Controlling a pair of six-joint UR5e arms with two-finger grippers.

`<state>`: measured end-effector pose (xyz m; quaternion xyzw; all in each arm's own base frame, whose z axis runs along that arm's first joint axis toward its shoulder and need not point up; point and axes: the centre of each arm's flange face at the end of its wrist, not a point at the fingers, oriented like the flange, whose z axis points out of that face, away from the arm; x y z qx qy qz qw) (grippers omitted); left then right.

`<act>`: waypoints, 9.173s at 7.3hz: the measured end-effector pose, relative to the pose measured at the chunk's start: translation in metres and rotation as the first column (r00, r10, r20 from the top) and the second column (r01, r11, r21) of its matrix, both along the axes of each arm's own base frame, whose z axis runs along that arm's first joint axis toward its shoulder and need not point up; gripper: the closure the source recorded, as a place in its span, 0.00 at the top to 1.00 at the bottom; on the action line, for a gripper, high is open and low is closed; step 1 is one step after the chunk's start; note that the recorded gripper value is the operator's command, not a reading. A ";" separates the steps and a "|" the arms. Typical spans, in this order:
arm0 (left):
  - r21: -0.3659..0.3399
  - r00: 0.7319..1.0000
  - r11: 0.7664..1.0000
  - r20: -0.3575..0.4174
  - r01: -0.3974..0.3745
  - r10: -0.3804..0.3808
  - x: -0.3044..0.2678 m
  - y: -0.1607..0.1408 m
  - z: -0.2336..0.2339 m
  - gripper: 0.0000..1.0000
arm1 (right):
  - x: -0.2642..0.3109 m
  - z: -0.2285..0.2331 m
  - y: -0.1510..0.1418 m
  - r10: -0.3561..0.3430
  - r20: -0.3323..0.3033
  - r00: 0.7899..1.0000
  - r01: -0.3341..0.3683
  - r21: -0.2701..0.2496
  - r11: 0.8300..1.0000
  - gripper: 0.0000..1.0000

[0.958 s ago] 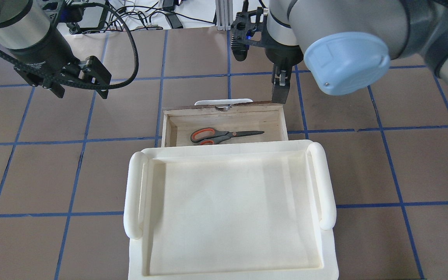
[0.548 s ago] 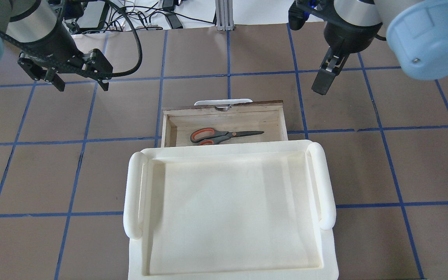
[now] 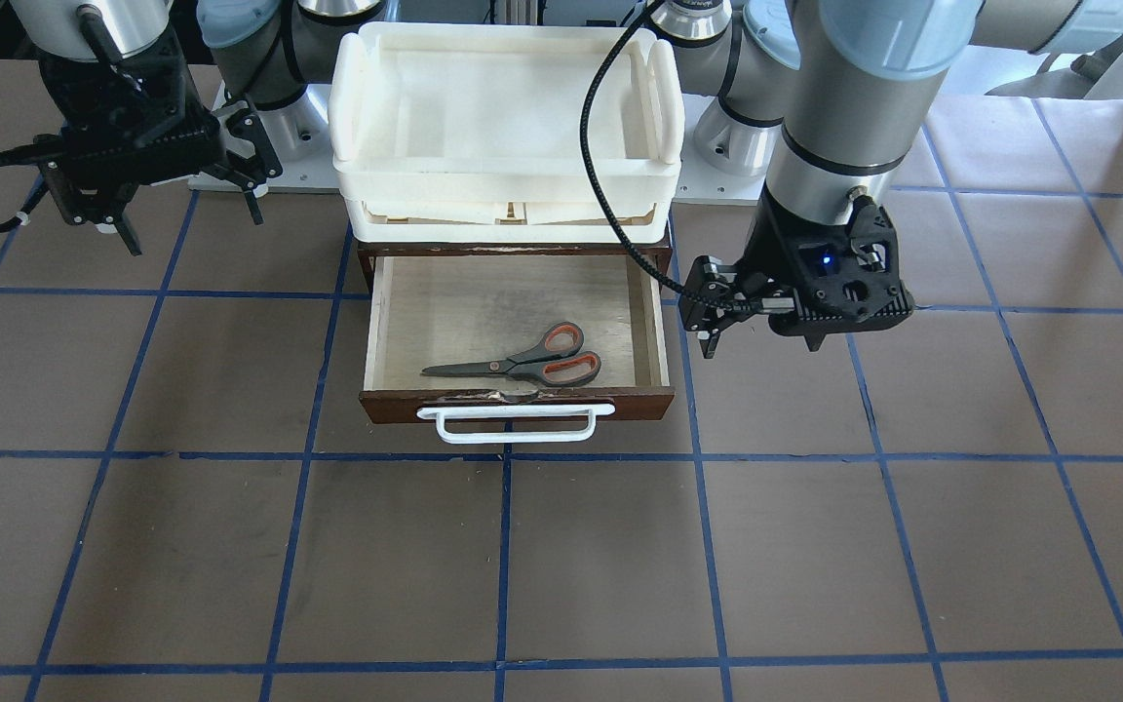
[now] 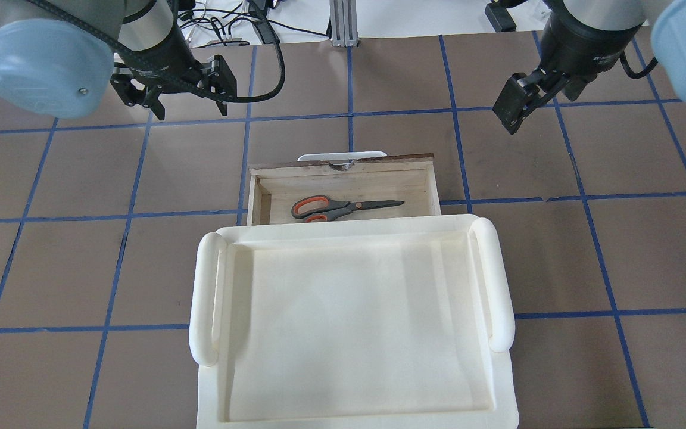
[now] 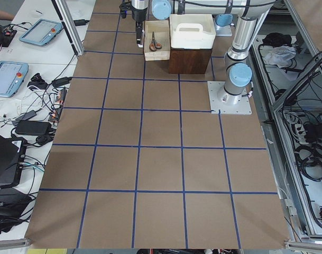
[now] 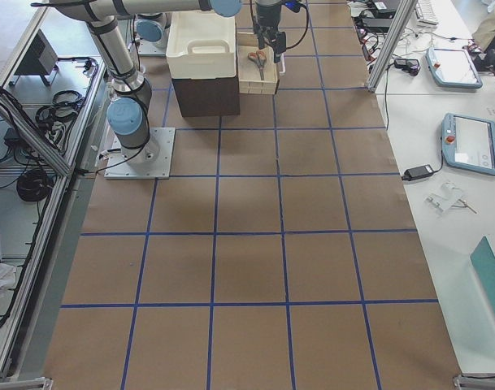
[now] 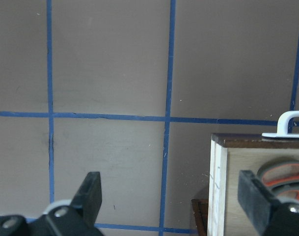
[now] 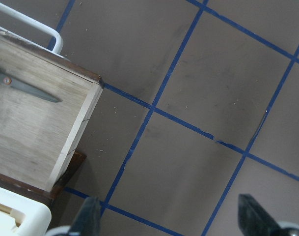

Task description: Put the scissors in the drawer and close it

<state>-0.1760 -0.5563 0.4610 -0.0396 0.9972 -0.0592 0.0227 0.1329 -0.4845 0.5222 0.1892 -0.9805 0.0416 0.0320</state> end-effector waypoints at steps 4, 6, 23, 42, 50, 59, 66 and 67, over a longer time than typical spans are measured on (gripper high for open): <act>-0.008 1.000 1.000 -0.016 -0.006 0.006 -0.061 -0.041 -0.060 1.00 | 0.004 -0.002 0.004 -0.325 0.040 0.945 0.325 0.000 0.946 1.00; -0.003 0.998 1.000 -0.054 -0.031 0.031 -0.082 -0.059 -0.100 1.00 | 0.005 0.000 0.004 -0.338 0.050 0.940 0.339 -0.007 0.941 1.00; 0.276 0.978 0.941 -0.017 -0.195 0.207 -0.123 -0.048 -0.162 1.00 | 0.006 0.003 0.006 -0.344 0.062 0.937 0.345 -0.008 0.939 1.00; 0.456 0.982 0.870 0.066 -0.188 0.178 -0.134 -0.015 -0.166 1.00 | 0.005 0.003 0.006 -0.338 0.058 0.939 0.339 -0.009 0.941 1.00; 0.535 0.983 0.824 0.111 -0.186 0.150 -0.136 0.019 -0.169 1.00 | 0.005 0.003 0.006 -0.334 0.052 0.941 0.335 -0.012 0.942 1.00; 0.591 0.982 0.786 0.143 -0.183 0.121 -0.142 0.042 -0.172 1.00 | 0.005 0.002 0.006 -0.324 0.049 0.945 0.325 -0.009 0.946 1.00; 0.478 0.991 0.868 0.044 -0.132 0.126 -0.115 -0.005 -0.130 1.00 | 0.005 0.002 0.006 -0.322 0.055 0.945 0.323 -0.008 0.946 1.00; 0.436 0.998 0.899 -0.005 -0.051 0.059 -0.105 -0.016 -0.113 1.00 | 0.005 0.002 0.006 -0.323 0.056 0.945 0.324 -0.008 0.946 1.00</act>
